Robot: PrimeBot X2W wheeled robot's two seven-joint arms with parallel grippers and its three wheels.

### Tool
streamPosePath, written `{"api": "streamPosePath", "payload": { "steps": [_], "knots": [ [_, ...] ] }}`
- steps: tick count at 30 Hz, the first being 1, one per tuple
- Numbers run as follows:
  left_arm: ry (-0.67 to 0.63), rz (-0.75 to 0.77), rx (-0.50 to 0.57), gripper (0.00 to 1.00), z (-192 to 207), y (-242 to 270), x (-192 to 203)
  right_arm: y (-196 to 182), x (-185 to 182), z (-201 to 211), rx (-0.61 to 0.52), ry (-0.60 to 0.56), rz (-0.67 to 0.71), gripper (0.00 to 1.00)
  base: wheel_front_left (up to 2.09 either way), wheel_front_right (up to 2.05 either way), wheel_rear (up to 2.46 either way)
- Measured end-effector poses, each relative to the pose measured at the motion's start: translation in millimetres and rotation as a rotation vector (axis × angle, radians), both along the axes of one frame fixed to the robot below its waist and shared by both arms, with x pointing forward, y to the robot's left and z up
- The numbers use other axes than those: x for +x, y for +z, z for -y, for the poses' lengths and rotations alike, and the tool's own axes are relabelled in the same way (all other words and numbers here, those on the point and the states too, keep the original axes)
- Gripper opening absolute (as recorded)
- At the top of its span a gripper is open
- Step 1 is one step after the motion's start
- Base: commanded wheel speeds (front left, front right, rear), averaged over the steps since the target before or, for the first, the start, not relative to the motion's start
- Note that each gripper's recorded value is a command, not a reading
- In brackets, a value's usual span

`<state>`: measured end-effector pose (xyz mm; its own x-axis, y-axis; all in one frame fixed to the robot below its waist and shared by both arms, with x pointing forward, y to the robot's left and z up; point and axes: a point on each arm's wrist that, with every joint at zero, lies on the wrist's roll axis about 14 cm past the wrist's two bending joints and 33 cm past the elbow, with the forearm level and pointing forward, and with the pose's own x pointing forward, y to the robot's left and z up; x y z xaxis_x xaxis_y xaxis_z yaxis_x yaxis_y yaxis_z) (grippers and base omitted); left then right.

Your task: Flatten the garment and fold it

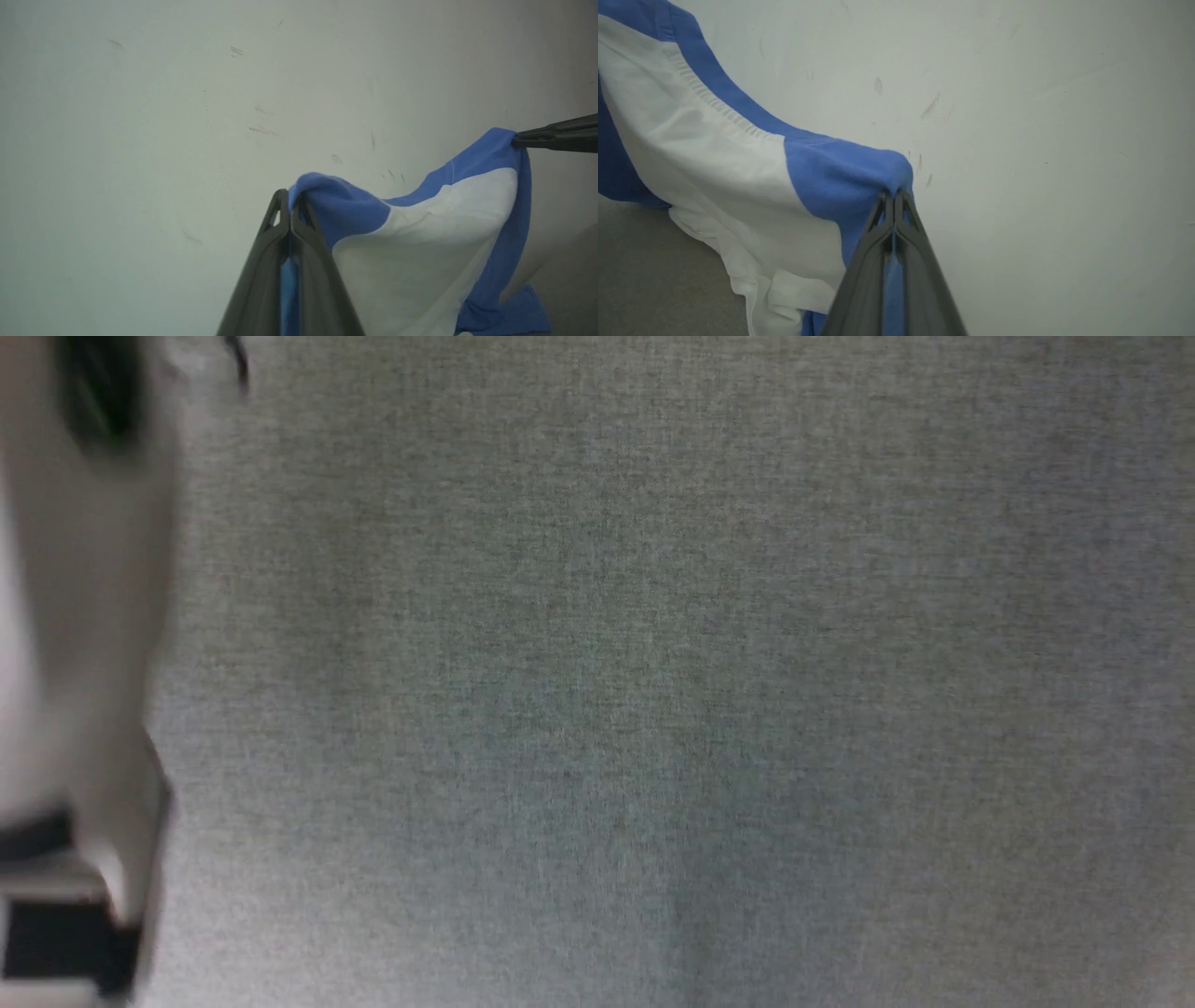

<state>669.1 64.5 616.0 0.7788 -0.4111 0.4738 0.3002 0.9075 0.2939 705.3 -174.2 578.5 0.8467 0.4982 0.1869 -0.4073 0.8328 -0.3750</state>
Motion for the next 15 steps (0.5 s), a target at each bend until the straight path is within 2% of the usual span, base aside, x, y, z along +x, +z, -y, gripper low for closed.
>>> {"api": "streamPosePath", "payload": {
  "steps": [7, 10, 15],
  "knots": [
    [-0.044, -0.099, -0.046, 0.00, 7, -23, -74, -18, -59, 21, 0.084, 0.002, -0.078, 0.00, 0.00, 0.00, 0.00],
    [-0.070, -0.173, -0.033, 0.00, 13, -42, -105, -35, -89, 26, 0.121, -0.015, -0.136, 0.00, 0.00, 0.00, 0.00],
    [-0.063, -0.309, -0.068, 0.00, 17, -71, -147, -69, -144, 23, 0.178, -0.048, -0.263, 0.00, 0.00, 0.00, 0.00]
  ]
}}
